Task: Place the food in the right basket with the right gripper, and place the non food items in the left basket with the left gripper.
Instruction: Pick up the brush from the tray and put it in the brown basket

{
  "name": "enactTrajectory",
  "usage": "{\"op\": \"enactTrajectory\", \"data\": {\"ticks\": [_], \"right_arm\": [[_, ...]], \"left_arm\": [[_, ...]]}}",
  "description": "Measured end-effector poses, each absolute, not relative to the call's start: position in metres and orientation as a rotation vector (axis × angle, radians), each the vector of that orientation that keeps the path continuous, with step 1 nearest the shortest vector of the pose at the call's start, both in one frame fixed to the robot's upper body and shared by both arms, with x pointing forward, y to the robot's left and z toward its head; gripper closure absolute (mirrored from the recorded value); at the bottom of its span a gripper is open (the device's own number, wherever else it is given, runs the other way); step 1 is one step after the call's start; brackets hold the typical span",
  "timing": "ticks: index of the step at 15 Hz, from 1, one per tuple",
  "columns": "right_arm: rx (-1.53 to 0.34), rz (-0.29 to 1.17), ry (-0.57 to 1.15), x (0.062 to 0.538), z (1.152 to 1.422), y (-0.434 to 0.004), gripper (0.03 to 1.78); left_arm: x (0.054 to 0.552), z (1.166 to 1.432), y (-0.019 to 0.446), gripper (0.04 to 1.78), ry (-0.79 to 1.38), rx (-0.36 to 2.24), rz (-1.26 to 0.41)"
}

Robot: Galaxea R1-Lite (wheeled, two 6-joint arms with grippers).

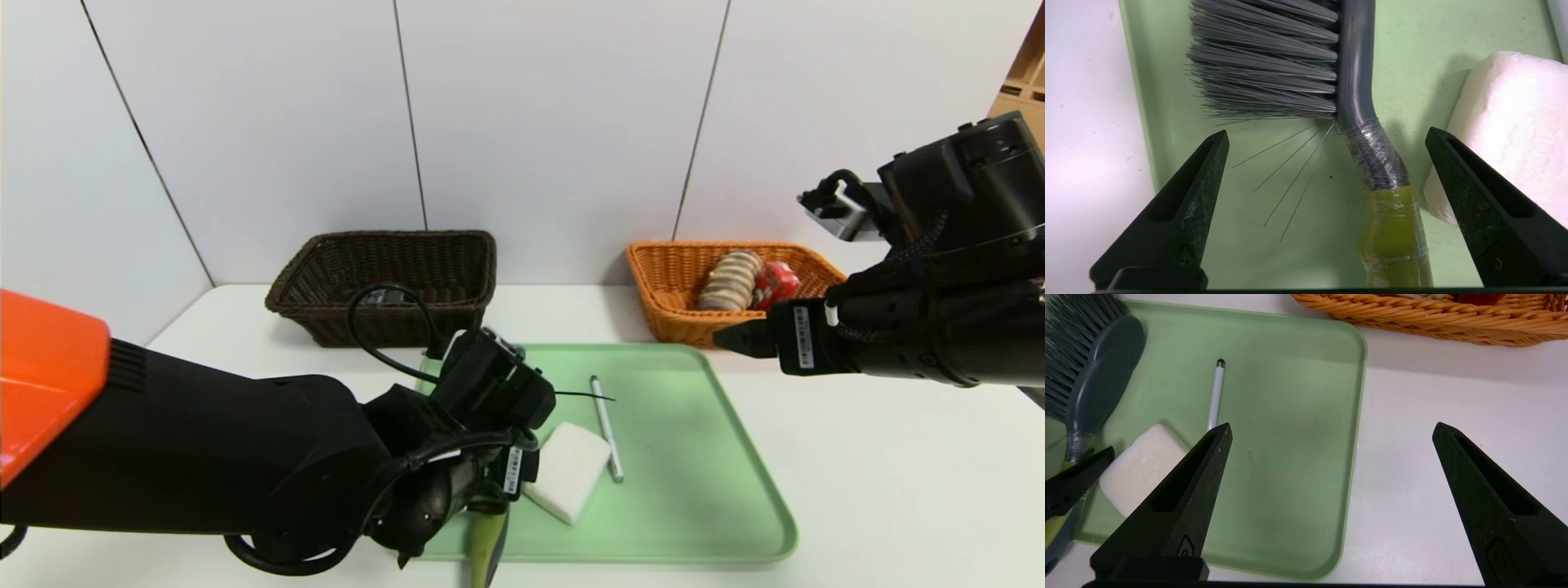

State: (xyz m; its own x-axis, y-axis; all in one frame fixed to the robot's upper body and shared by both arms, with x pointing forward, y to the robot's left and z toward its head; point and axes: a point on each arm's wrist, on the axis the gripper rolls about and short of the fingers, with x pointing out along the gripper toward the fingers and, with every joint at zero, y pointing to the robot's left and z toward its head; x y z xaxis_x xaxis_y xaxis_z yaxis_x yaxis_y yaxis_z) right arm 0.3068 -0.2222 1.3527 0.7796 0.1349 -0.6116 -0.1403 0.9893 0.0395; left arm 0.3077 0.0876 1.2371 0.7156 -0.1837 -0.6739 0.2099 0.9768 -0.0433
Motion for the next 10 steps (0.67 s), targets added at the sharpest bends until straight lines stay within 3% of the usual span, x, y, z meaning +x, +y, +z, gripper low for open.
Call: {"op": "enactTrajectory", "data": {"ticks": [4,5,10], "right_arm": [[-0.013,0.148,0.67,0.3072,1.3495,-0.2219,0.12],[-0.014,0.148,0.671,0.3073,1.3491,-0.2218,0.11],[-0.013,0.146,0.674,0.3075,1.3484,-0.2218,0.11]], "left_arm": [[0.3104,1.2297,0.0844,0.13,0.755,0.036,-0.206],[0.3112,1.23,0.0835,0.21,0.75,0.035,-0.209],[0.3118,1.2301,0.0825,0.91,0.748,0.035,-0.21]]}}
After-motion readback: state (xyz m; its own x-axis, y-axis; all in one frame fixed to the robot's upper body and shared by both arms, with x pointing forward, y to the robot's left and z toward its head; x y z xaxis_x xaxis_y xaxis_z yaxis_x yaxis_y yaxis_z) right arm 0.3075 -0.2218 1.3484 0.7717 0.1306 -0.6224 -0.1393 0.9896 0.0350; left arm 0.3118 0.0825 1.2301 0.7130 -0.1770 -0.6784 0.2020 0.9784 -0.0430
